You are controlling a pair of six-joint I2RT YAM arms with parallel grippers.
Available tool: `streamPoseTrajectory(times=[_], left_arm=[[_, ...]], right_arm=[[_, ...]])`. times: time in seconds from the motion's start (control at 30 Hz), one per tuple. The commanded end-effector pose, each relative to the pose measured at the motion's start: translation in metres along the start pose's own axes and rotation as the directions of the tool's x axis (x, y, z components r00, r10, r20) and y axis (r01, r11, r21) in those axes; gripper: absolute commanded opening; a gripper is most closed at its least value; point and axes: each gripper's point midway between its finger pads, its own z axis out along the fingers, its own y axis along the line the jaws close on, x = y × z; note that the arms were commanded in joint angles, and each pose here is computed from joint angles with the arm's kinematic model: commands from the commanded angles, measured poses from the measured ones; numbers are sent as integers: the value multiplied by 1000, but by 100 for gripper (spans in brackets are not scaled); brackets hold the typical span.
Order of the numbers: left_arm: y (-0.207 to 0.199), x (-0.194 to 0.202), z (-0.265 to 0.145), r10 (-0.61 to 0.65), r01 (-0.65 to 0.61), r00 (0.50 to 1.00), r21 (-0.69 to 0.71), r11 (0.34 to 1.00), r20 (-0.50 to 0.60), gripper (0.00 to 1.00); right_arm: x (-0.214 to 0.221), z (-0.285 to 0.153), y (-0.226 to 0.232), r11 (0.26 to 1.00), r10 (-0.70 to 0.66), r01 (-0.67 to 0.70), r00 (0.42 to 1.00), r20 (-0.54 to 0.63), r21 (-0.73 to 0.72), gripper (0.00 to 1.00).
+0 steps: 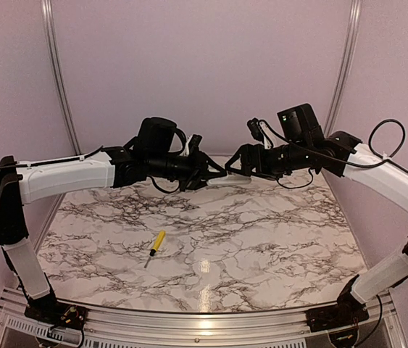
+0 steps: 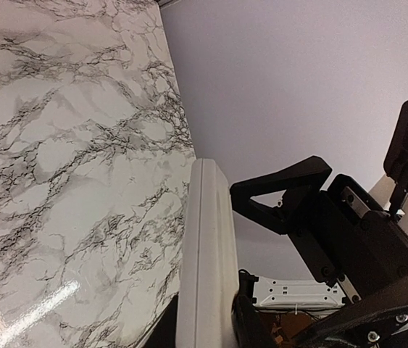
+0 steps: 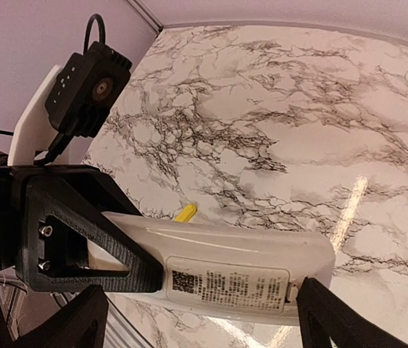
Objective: Unload the batteries from the remote control
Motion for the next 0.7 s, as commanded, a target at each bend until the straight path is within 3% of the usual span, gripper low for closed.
streamPoseTrajectory(times=[0.0,0.67], left_arm=[[-28,-9,-3,61,-62,998,77,995,22,0],[-35,-13,3,57,-60,998,105,993,25,0]], right_arm=[[-5,1,9,1000,-21,21,1000,6,-20,89],[-3,1,8,1000,-10,10,1000,4,-23,89]])
